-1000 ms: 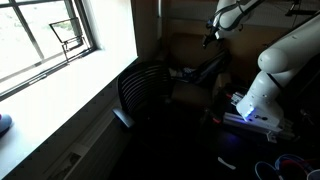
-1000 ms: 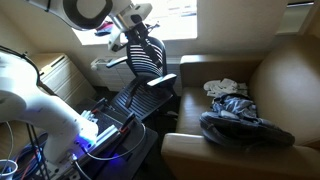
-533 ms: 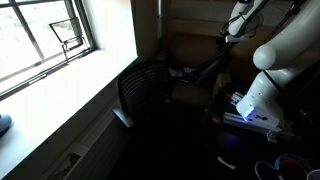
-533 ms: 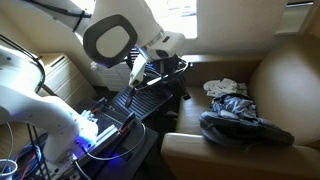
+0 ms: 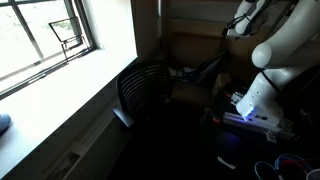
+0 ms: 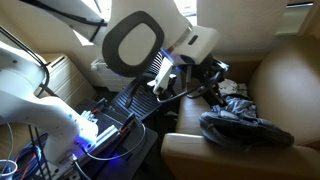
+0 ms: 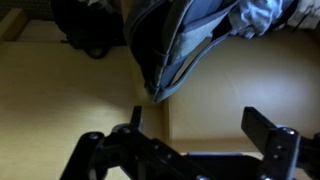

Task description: Move the bag from the brown chair to the black chair

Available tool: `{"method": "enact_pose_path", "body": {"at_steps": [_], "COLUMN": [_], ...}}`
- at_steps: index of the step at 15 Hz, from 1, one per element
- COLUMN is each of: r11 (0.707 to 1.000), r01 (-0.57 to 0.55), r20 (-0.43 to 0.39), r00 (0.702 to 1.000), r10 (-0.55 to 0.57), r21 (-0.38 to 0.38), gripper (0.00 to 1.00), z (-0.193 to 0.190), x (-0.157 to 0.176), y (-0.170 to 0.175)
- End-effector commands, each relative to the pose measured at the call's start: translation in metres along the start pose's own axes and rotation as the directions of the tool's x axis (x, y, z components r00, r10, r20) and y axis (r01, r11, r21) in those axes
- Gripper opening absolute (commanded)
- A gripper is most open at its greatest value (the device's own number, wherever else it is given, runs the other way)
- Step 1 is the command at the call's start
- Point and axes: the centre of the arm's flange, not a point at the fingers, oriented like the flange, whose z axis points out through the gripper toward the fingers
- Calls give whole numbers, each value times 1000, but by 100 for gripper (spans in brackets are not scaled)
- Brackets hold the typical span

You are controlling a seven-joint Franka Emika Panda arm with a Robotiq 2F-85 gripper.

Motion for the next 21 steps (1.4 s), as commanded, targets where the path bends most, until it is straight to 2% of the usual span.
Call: {"method": "enact_pose_path", "body": {"at_steps": [1, 2, 3, 5, 7, 8, 9, 14, 15, 16, 17, 19, 21], "r11": [979, 966, 985, 983, 984, 993, 996, 985, 991, 997, 993, 996, 994], "r01": [-176, -208, -147, -150, -149, -114, -71, 44, 104, 81, 51, 38, 45], "r20": [15, 34, 12, 22, 15, 5, 48, 191, 178, 116, 163, 153, 161], "r00": [984, 976, 989, 988, 988, 993, 996, 979, 977, 990, 984, 987, 985], "r10": [179, 215, 149, 153, 151, 114, 69, -76, -119, -81, -68, -50, -60], "r21": [-103, -151, -88, -103, -95, -31, 47, 166, 88, -2, 107, 83, 97], "gripper": [100, 100, 100, 100, 100, 100, 100, 100, 100, 100, 100, 100, 100], "z": [84, 105, 53, 72, 66, 51, 55, 101, 106, 115, 102, 105, 104], "x": [38, 39, 27, 26, 28, 26, 23, -19, -25, -27, -38, -28, -33], "y": [25, 34, 34, 37, 33, 34, 31, -13, -21, -23, -30, -16, -28]}}
